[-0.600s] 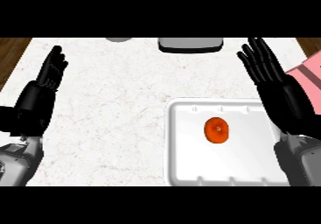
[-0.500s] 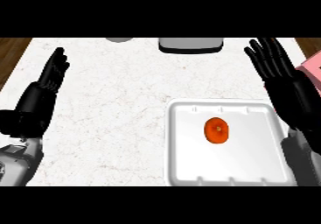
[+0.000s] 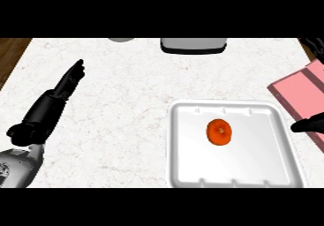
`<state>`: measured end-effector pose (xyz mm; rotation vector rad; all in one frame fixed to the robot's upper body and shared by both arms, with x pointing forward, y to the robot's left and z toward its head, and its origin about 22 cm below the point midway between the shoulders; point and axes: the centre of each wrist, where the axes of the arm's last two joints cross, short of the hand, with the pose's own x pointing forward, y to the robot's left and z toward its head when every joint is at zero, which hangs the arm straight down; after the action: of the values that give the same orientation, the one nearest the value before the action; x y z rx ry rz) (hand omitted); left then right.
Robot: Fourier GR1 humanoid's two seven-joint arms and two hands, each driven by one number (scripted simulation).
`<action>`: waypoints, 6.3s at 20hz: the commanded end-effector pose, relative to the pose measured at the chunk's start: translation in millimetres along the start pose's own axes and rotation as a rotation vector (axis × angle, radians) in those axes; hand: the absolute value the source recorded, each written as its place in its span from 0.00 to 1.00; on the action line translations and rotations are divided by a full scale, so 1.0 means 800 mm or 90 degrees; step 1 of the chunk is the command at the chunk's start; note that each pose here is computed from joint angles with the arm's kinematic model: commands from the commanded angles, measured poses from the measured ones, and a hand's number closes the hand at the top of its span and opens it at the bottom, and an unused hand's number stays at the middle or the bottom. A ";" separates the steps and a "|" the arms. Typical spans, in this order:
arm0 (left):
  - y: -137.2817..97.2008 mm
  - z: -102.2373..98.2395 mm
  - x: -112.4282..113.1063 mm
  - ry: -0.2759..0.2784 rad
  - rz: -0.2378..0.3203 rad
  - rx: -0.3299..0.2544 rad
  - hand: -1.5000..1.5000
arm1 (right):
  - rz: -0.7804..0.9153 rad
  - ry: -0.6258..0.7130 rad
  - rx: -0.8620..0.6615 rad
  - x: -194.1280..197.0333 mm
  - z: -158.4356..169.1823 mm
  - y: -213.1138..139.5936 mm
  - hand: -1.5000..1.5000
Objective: Pick the squash from the tray and place it in the cardboard box
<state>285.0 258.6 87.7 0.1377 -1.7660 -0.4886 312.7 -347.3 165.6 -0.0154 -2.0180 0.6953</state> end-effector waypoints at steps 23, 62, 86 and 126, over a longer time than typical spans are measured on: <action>0.000 0.016 -0.031 0.007 -0.006 -0.041 0.50 | 0.548 0.043 0.483 0.087 -0.018 0.115 0.00; 0.008 -0.010 -0.036 0.007 -0.005 -0.036 0.50 | 0.628 0.182 0.518 -0.028 -0.019 0.231 0.00; -0.009 0.013 -0.031 0.004 0.004 -0.035 0.50 | 0.644 0.103 0.528 -0.109 -0.018 0.271 1.00; 0.004 -0.010 -0.016 -0.008 -0.007 -0.024 0.50 | 0.551 0.447 -0.419 -0.003 -0.111 0.020 1.00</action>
<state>289.9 273.7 71.8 0.1064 -1.7518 -0.5256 378.2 -256.0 181.5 -1.3182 -1.4442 0.5465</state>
